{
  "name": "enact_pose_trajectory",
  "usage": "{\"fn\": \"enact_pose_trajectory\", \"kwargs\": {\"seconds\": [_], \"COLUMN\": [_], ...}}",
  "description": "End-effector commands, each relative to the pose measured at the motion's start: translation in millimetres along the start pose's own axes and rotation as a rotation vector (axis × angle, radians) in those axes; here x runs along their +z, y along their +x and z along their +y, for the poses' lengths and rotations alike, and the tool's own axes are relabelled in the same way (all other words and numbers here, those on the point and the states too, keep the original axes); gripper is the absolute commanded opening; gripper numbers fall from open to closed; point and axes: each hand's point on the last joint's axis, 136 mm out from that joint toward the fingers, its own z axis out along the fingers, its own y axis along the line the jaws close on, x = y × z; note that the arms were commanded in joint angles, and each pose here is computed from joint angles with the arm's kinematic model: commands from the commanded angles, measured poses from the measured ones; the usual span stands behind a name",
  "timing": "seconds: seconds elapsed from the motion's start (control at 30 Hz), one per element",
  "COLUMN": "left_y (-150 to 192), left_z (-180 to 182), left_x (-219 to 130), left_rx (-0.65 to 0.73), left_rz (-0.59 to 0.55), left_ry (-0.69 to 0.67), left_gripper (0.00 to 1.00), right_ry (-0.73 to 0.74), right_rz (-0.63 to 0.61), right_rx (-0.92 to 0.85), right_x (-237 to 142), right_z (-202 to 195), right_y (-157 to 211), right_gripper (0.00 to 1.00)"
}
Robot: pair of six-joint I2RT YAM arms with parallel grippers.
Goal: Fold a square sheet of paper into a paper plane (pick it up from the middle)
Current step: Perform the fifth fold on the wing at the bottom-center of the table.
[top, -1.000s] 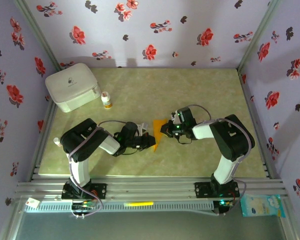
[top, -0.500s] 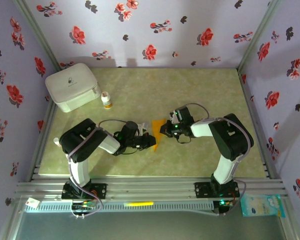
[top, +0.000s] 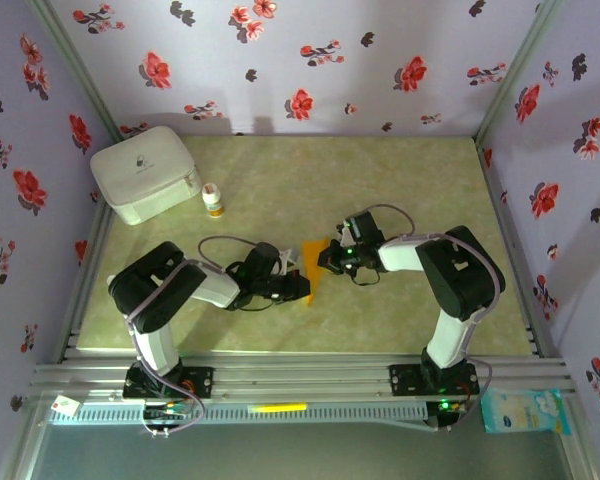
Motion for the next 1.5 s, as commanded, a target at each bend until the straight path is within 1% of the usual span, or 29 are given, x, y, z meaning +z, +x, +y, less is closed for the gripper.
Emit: {"fn": "enact_pose_trajectory", "kwargs": {"seconds": [0.0,0.03,0.13,0.2,0.27,0.4,0.57,0.6,0.7,0.83,0.9,0.93,1.07,1.1,1.13,1.2,1.27,1.33,1.47], "left_y": [54.7,55.6,58.9,60.3,62.6,65.1,67.6,68.0,71.5,74.6,75.3,75.9,78.7,79.4,79.6,80.8,82.2,82.9,83.3], "left_z": [36.8,35.3,33.1,31.7,30.3,28.4,29.5,29.6,30.6,29.6,28.1,28.0,28.2,29.3,29.8,29.4,29.1,27.6,26.5], "left_x": [-4.2,-4.2,-5.1,-6.2,-8.1,-10.6,-11.0,-11.0,-12.5,-13.9,-14.5,-14.3,-14.3,-14.6,-14.9,-15.8,-16.5,-17.5,-19.8], "left_rx": [-0.066,-0.062,-0.057,-0.054,-0.053,-0.047,-0.045,-0.046,-0.048,-0.043,-0.04,-0.038,-0.037,-0.039,-0.041,-0.039,-0.037,-0.034,-0.028], "left_rz": [0.19,0.197,0.213,0.216,0.217,0.219,0.225,0.227,0.234,0.24,0.241,0.243,0.252,0.254,0.254,0.257,0.26,0.264,0.262], "left_ry": [-0.133,-0.13,-0.127,-0.127,-0.125,-0.122,-0.128,-0.129,-0.134,-0.133,-0.13,-0.131,-0.134,-0.137,-0.14,-0.14,-0.139,-0.134,-0.135], "left_gripper": [0.0,0.0,0.1,0.1,0.09,0.0,0.01,0.07,0.09,0.08,0.01,0.0,0.0,0.07,0.11,0.12,0.1,0.0,0.0], "right_ry": [0.151,0.154,0.161,0.165,0.168,0.173,0.176,0.179,0.182,0.184,0.185,0.184,0.185,0.185,0.186,0.188,0.187,0.188,0.188], "right_rz": [0.025,0.026,0.027,0.028,0.029,0.029,0.029,0.031,0.031,0.032,0.033,0.033,0.034,0.034,0.034,0.036,0.035,0.037,0.036], "right_rx": [0.044,0.042,0.044,0.044,0.046,0.045,0.045,0.046,0.048,0.048,0.047,0.047,0.048,0.046,0.047,0.048,0.049,0.049,0.048], "right_x": [8.7,9.0,8.9,8.9,8.4,8.5,8.2,8.1,8.2,8.7,9.1,9.1,9.1,8.9,8.9,9.0,9.1,9.1,9.3], "right_z": [-40.4,-40.5,-42.1,-42.4,-43.2,-43.7,-44.2,-45.2,-46.2,-47.3,-47.1,-46.9,-47.0,-46.9,-47.1,-47.8,-47.4,-47.6,-47.4], "right_y": [12.4,12.6,13.9,14.4,15.0,15.3,15.4,16.4,17.0,17.7,18.0,17.8,17.9,18.0,18.2,18.5,18.6,19.4,18.7], "right_gripper": [0.02,0.02,0.02,0.02,0.02,0.02,0.02,0.02,0.02,0.02,0.02,0.02,0.02,0.02,0.02,0.02,0.02,0.02,0.02]}}
